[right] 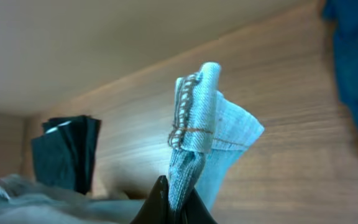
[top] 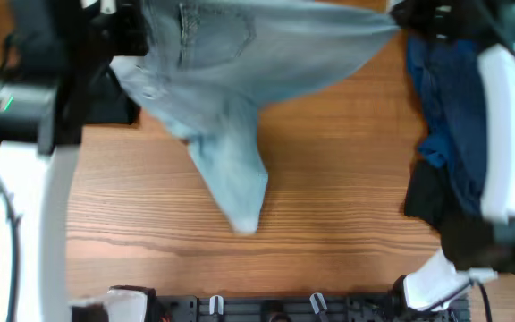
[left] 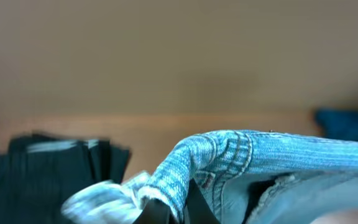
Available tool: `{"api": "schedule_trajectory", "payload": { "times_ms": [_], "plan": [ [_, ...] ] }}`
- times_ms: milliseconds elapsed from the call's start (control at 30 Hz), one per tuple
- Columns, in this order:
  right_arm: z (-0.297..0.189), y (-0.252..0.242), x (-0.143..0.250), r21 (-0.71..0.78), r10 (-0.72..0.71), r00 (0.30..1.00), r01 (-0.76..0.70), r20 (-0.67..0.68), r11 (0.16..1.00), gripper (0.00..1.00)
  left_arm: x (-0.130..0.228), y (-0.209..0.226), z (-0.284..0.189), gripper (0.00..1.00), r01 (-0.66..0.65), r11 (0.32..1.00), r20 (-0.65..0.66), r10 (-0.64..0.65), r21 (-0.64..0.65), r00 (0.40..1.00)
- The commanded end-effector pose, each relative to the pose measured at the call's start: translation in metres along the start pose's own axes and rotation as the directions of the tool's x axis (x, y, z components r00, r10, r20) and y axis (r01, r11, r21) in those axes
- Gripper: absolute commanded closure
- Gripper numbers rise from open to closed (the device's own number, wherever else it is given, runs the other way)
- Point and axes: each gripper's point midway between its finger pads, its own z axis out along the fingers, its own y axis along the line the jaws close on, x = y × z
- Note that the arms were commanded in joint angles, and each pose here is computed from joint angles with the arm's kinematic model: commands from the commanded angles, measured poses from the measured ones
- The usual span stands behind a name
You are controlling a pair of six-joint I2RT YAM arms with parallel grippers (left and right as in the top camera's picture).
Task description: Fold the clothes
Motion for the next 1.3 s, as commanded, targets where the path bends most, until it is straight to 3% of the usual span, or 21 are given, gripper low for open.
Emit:
{"api": "schedule_trajectory", "payload": {
  "times_ms": [0, 167, 367, 667, 800, 933, 1267],
  "plan": [
    [-0.052, -0.014, -0.009, 0.069, -0.057, 0.994, 0.050, 0.095, 0.996, 0.96, -0.050, -0.011, -0.076, 0.96, 0.026, 0.999, 0.228, -0.030, 0.020, 0.973],
    [-0.113, -0.020, -0.003, 0.102, -0.075, 0.982, 0.057, 0.175, 0.993, 0.96, -0.066, -0.055, -0.126, 0.96, -0.032, 0.988, 0.338, -0.021, 0.152, 0.941],
    [-0.163, -0.030, 0.012, 0.151, -0.086, 0.970, 0.053, 0.226, 0.987, 0.96, -0.063, -0.114, -0.148, 0.96, -0.106, 0.940, 0.359, -0.019, 0.324, 0.933],
    [-0.208, -0.020, 0.027, 0.172, -0.131, 0.942, 0.080, 0.310, 0.982, 0.96, -0.068, -0.149, -0.166, 0.96, -0.131, 0.910, 0.405, -0.043, 0.392, 0.913],
    [-0.216, -0.019, 0.026, 0.189, -0.140, 0.931, 0.079, 0.337, 0.979, 0.96, -0.068, -0.143, -0.165, 0.96, -0.123, 0.928, 0.409, -0.034, 0.351, 0.912],
    [-0.200, -0.027, 0.018, 0.191, -0.125, 0.943, 0.068, 0.308, 0.979, 0.96, -0.060, -0.120, -0.142, 0.96, -0.075, 0.978, 0.368, -0.002, 0.196, 0.930],
    [-0.078, -0.085, 0.003, 0.191, 0.013, 0.999, -0.019, 0.030, 0.981, 0.96, -0.030, -0.070, -0.032, 0.96, -0.049, 0.992, 0.175, 0.069, -0.116, 0.982]
  ]
}}
